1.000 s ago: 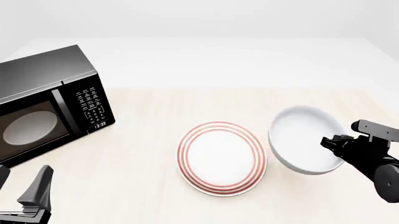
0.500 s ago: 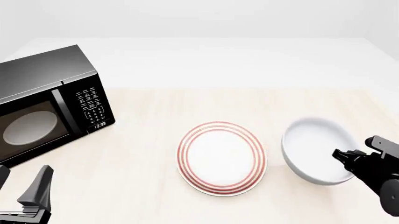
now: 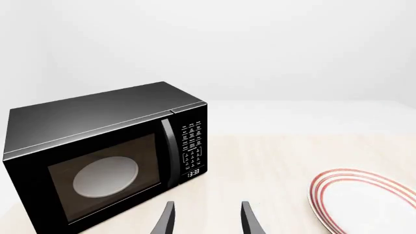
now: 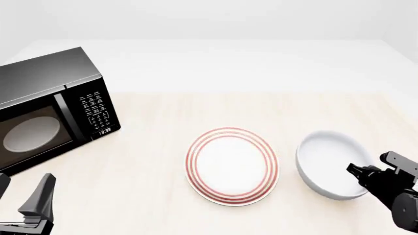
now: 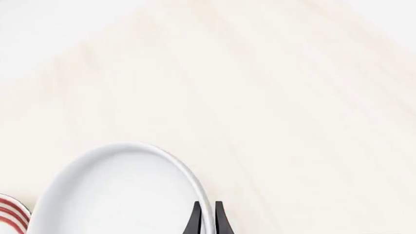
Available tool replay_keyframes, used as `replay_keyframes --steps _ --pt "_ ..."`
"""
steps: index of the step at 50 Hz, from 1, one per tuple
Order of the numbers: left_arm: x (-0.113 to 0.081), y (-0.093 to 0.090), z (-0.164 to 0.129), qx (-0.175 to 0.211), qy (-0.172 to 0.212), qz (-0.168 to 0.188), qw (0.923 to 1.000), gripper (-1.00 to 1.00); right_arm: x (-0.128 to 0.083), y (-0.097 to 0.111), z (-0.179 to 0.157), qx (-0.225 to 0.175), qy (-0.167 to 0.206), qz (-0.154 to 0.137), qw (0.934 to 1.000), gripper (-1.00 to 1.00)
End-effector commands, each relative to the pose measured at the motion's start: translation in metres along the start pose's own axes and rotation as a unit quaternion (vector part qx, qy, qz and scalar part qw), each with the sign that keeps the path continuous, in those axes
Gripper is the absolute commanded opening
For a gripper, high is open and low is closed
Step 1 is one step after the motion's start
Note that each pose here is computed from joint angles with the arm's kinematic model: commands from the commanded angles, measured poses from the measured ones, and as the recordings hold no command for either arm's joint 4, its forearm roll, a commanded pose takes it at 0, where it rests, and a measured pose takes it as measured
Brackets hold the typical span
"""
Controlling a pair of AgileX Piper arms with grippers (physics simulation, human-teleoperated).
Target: Put the white bowl to the right of the plate.
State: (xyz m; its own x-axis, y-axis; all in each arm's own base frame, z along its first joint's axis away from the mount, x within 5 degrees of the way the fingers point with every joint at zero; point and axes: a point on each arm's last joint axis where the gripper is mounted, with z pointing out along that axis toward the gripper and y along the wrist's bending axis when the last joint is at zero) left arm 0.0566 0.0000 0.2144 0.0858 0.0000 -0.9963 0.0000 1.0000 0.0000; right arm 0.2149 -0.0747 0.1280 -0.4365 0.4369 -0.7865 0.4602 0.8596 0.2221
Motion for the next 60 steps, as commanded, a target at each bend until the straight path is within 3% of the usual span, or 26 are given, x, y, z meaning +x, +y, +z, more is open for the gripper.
replay_keyframes --steps 1,23,24,36,49,56,60 --pt "0.000 0.000 0.000 0.000 0.000 0.000 1.0000 1.00 0.004 0.000 0.006 0.001 0.001 0.011 0.9999 -1.00" --pt "0.000 0.000 0.000 0.000 0.000 0.000 1.0000 1.00 0.007 0.003 0.012 -0.006 0.004 0.013 0.9999 -1.00" --pt "0.000 0.000 0.000 0.000 0.000 0.000 1.0000 1.00 0.006 0.003 0.012 -0.005 0.003 0.013 0.9999 1.00" --pt "0.000 0.000 0.000 0.000 0.000 0.000 1.0000 1.00 -0.008 0.001 -0.012 0.000 -0.018 0.015 0.9997 1.00" --pt "0.000 0.000 0.000 0.000 0.000 0.000 1.0000 1.00 -0.034 0.020 -0.091 -0.045 -0.076 -0.010 0.9961 1.00" --pt "0.000 0.000 0.000 0.000 0.000 0.000 1.0000 1.00 -0.040 0.032 -0.136 -0.092 -0.116 -0.034 0.9884 1.00" --pt "0.000 0.000 0.000 0.000 0.000 0.000 1.0000 1.00 -0.039 0.034 -0.167 -0.116 -0.144 -0.071 0.9802 1.00"
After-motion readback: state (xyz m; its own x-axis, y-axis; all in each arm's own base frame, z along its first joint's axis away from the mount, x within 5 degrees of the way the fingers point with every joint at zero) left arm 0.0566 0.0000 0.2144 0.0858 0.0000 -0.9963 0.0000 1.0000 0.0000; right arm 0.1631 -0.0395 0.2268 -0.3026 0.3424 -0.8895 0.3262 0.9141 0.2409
